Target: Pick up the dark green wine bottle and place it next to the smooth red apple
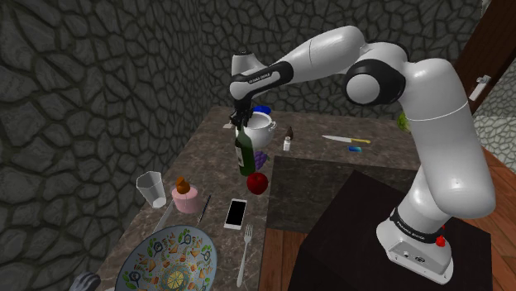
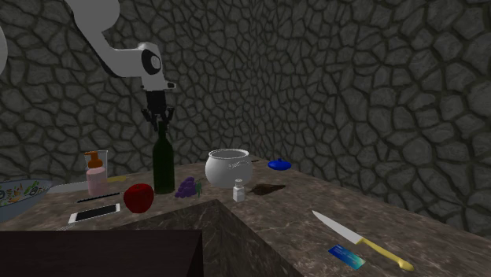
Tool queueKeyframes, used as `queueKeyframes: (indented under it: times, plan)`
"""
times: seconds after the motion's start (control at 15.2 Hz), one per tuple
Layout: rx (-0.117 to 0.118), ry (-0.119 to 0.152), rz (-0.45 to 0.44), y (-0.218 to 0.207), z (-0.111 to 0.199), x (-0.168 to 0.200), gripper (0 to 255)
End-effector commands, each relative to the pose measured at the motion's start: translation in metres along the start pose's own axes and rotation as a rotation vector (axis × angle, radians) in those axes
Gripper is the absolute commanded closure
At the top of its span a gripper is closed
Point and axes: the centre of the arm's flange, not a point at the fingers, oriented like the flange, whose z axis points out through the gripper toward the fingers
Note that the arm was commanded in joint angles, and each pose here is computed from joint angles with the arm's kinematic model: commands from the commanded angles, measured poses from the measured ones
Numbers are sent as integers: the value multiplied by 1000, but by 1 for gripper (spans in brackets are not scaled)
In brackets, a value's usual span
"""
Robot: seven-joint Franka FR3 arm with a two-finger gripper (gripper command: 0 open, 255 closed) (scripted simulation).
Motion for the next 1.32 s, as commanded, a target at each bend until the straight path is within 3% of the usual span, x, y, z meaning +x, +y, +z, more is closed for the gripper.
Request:
queueKeyframes:
  times: [0.0, 0.66, 0.73, 1.06, 1.25]
  plan:
    - [0, 1, 0, 0, 9, -2, 255]
    - [0, 1, 0, -1, 19, -3, 255]
    - [0, 1, 0, -1, 19, -3, 0]
    - [0, 1, 0, -1, 19, -3, 0]
    - [0, 1, 0, -1, -20, -3, 0]
